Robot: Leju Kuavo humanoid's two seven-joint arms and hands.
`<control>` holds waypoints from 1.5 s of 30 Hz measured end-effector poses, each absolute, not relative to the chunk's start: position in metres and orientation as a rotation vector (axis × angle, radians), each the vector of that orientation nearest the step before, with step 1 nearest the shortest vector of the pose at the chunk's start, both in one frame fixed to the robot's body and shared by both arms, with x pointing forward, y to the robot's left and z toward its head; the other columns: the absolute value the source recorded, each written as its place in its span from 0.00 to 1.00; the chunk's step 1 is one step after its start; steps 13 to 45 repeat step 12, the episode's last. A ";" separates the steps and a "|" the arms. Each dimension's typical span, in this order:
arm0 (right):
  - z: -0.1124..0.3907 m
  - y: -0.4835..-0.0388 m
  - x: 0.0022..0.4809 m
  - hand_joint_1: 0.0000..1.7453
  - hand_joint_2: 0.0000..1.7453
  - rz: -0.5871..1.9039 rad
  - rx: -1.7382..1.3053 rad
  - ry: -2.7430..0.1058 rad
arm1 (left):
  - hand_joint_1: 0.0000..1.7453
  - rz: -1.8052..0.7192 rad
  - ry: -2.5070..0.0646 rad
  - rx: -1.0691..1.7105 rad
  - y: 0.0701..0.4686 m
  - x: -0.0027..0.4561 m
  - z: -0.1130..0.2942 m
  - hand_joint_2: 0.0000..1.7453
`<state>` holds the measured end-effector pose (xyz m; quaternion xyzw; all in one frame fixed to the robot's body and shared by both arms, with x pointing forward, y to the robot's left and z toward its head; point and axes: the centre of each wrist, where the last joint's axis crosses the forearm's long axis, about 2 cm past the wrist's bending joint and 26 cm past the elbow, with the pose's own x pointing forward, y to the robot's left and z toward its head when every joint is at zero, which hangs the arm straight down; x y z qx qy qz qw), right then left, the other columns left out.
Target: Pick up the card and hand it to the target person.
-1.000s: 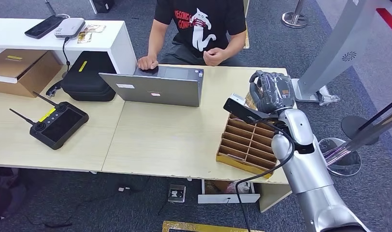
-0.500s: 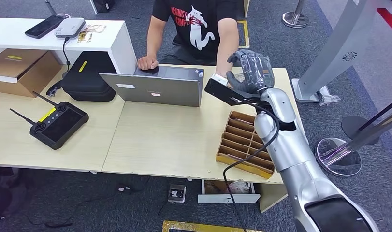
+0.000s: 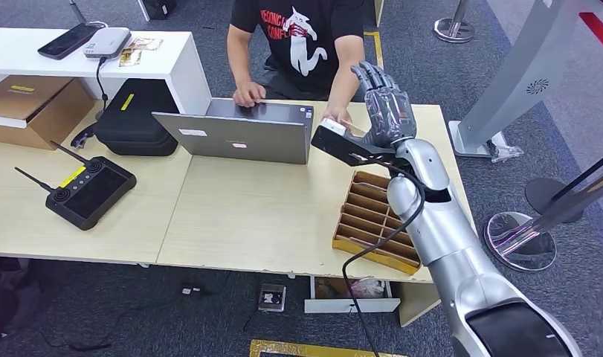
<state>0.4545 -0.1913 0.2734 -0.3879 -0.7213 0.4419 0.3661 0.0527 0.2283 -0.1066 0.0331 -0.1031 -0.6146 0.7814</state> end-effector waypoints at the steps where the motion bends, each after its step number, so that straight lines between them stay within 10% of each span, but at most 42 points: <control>1: 0.273 -0.191 0.454 0.00 1.00 1.134 -0.994 -1.853 | 0.00 -1.327 -0.222 0.072 0.228 0.053 -0.107 1.00; 45: 0.269 -0.202 0.449 0.00 1.00 1.108 -0.963 -1.879 | 0.00 -1.324 -0.217 0.074 0.228 0.052 -0.107 1.00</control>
